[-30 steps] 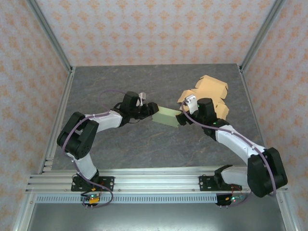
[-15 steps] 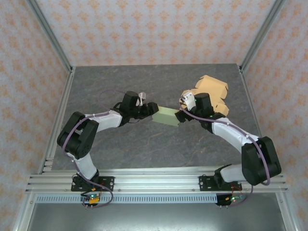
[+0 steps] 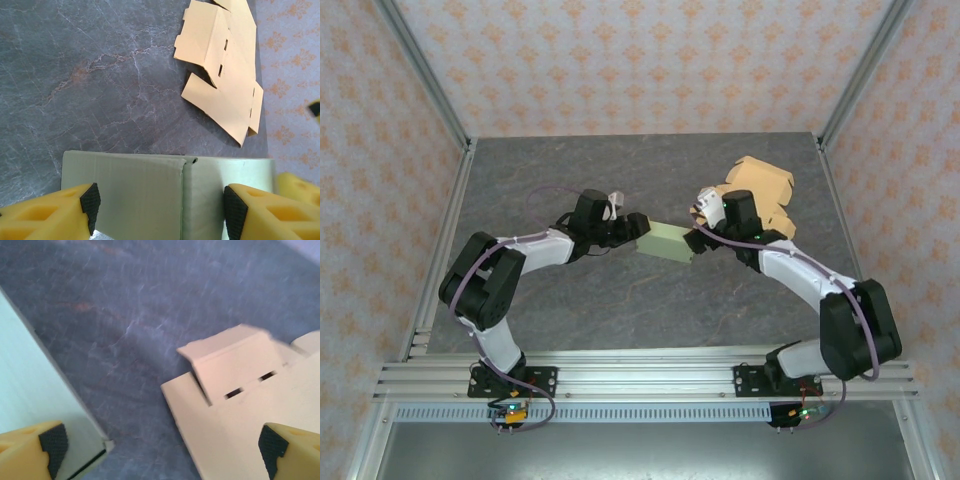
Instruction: Fold the paper box
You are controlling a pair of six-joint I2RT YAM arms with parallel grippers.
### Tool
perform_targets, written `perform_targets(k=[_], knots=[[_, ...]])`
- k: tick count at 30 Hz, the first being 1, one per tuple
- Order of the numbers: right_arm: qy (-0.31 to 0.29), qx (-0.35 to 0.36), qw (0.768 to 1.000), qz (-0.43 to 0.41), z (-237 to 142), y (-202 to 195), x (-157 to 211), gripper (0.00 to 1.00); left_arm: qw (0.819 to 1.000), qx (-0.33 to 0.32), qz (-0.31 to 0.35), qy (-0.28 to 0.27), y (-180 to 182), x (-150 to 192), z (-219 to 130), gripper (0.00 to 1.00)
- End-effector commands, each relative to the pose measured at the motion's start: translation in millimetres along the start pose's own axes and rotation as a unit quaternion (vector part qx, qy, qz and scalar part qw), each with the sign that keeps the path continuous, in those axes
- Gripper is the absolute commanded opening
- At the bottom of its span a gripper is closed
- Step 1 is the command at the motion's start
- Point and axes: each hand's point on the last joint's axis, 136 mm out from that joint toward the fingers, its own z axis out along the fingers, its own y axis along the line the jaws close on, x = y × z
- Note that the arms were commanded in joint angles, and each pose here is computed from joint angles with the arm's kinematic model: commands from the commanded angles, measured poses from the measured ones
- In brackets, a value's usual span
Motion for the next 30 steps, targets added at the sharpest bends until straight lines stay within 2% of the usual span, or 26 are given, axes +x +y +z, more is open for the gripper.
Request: perform_targets(k=[1, 6, 10, 12, 17, 23, 26, 28, 29, 30], knots=[[0.062, 0.006, 0.998, -0.030, -2, -1, 30, 0.99, 0.997, -0.061, -0.012, 0.053, 45, 37, 6, 0.68], [-0.040, -0.008, 0.999, -0.027, -38, 0, -29, 0.99, 0.996, -0.062, -0.008, 0.056, 45, 39, 5, 0.69], [-0.150, -0.008, 0.988, -0.027, -74, 2, -73, 0.99, 0.997, -0.062, 0.010, 0.041, 45, 37, -2, 0.71], [-0.180, 0.001, 0.983, -0.026, -86, 0, -82, 0.99, 0.997, -0.064, 0.023, 0.030, 51, 42, -8, 0.72], [-0.195, 0.022, 0.980, -0.012, -98, -5, -81, 0.99, 0.995, -0.092, 0.045, 0.008, 70, 55, -29, 0.75], [-0.219, 0.059, 0.973, 0.049, -101, -18, -75, 0.99, 0.991, -0.106, 0.064, -0.044, 62, 45, -59, 0.93], [-0.224, 0.081, 0.964, 0.119, -95, -28, -64, 0.99, 0.988, -0.119, 0.073, -0.063, 56, 38, -74, 0.96], [-0.212, 0.122, 0.941, 0.233, -94, -47, -47, 0.99, 0.986, -0.124, 0.083, -0.074, 49, 31, -83, 0.97], [-0.191, 0.159, 0.912, 0.325, -94, -62, -32, 0.99, 0.984, -0.129, 0.088, -0.082, 46, 27, -88, 0.97], [-0.161, 0.208, 0.867, 0.423, -98, -77, -10, 0.99, 0.982, -0.137, 0.093, -0.090, 44, 22, -93, 0.98]])
